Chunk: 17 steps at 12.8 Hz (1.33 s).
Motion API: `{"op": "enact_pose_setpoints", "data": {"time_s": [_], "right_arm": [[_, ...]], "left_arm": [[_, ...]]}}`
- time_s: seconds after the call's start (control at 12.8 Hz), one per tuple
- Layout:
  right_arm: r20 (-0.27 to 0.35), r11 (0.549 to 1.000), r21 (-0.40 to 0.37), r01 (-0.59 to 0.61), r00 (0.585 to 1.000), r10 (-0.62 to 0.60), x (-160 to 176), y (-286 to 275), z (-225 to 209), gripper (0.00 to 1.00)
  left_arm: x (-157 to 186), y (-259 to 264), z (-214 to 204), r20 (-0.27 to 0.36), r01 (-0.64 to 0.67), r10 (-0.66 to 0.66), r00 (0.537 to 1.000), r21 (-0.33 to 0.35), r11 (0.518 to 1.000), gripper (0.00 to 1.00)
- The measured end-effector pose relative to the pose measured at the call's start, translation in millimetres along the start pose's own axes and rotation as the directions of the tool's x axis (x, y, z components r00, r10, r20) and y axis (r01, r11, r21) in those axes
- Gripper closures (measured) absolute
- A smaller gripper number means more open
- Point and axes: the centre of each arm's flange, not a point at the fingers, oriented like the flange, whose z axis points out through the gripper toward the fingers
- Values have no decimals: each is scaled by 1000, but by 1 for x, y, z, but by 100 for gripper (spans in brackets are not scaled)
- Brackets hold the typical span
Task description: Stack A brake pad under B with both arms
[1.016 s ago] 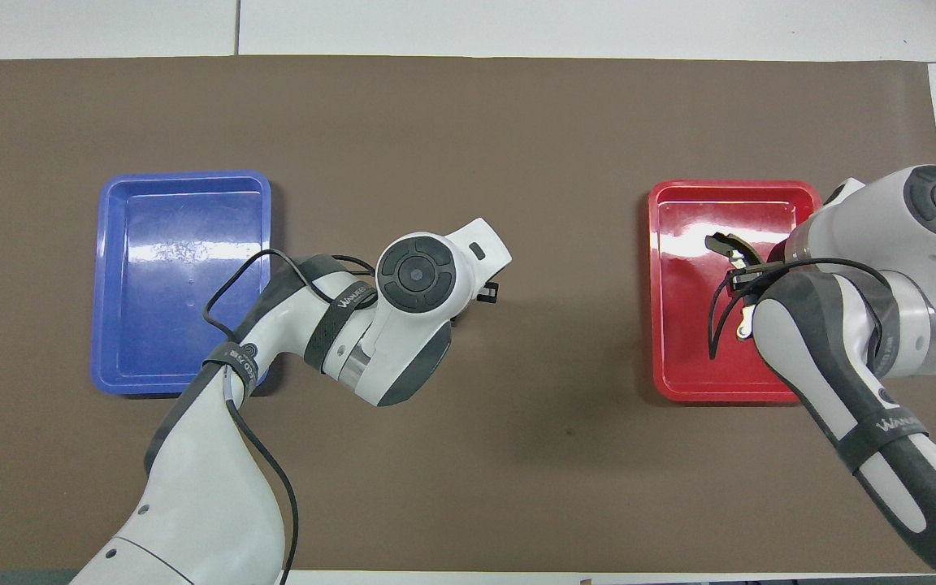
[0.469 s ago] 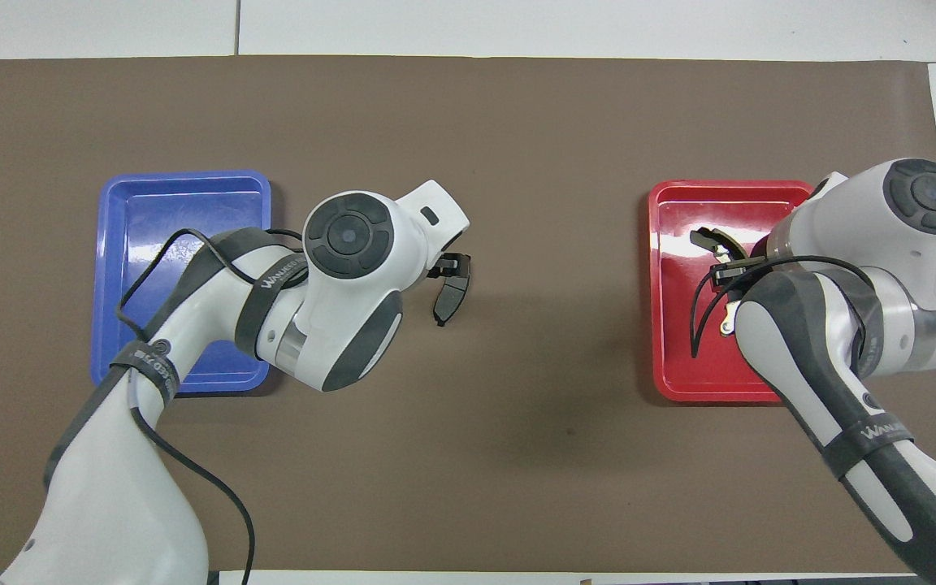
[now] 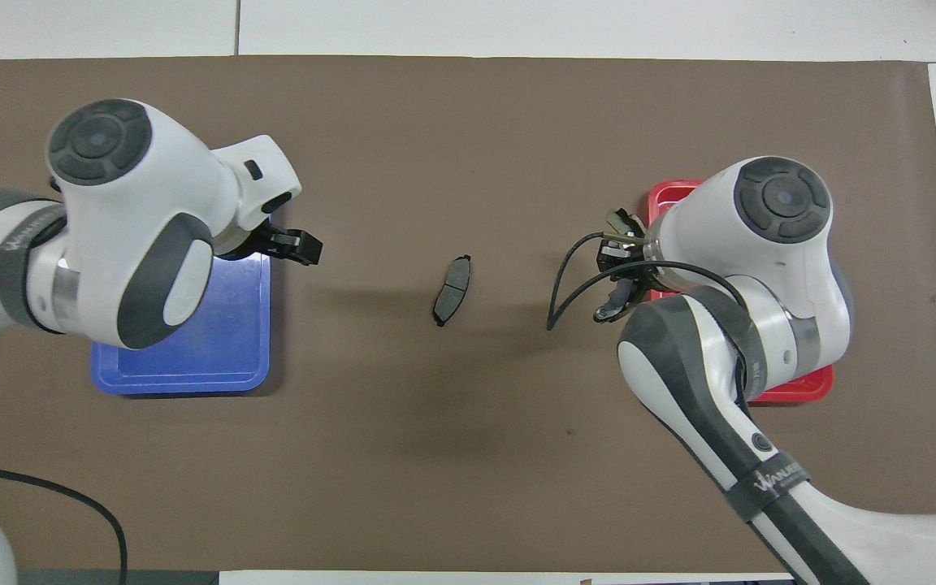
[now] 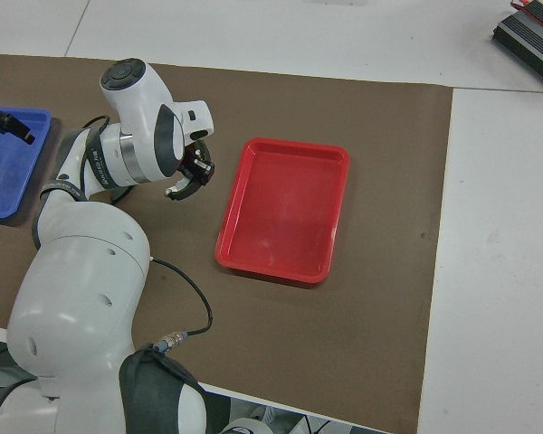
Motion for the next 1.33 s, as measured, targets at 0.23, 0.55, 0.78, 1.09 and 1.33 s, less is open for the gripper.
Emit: {"op": "enact_pose_setpoints", "data": {"time_s": [0.23, 0.55, 0.78, 1.09, 1.33], "right_arm": [[24, 996, 55, -75, 997, 74, -10, -67, 3, 57], [67, 992, 81, -93, 994, 88, -34, -153, 50, 57], [59, 989, 88, -120, 992, 115, -38, -169, 79, 57], [85, 988, 47, -146, 986, 142, -43, -163, 97, 57], [82, 993, 28, -118, 990, 116, -63, -173, 105, 57]], "left_arm": [[-23, -79, -25, 48, -29, 30, 998, -17, 999, 0], [-69, -129, -74, 86, 1, 2, 996, -34, 999, 0], [-90, -148, -104, 87, -17, 19, 996, -25, 1000, 0], [-98, -163, -136, 84, -22, 25, 996, -28, 999, 0], [-93, -163, -141, 79, -24, 26, 997, -25, 999, 1]]}}
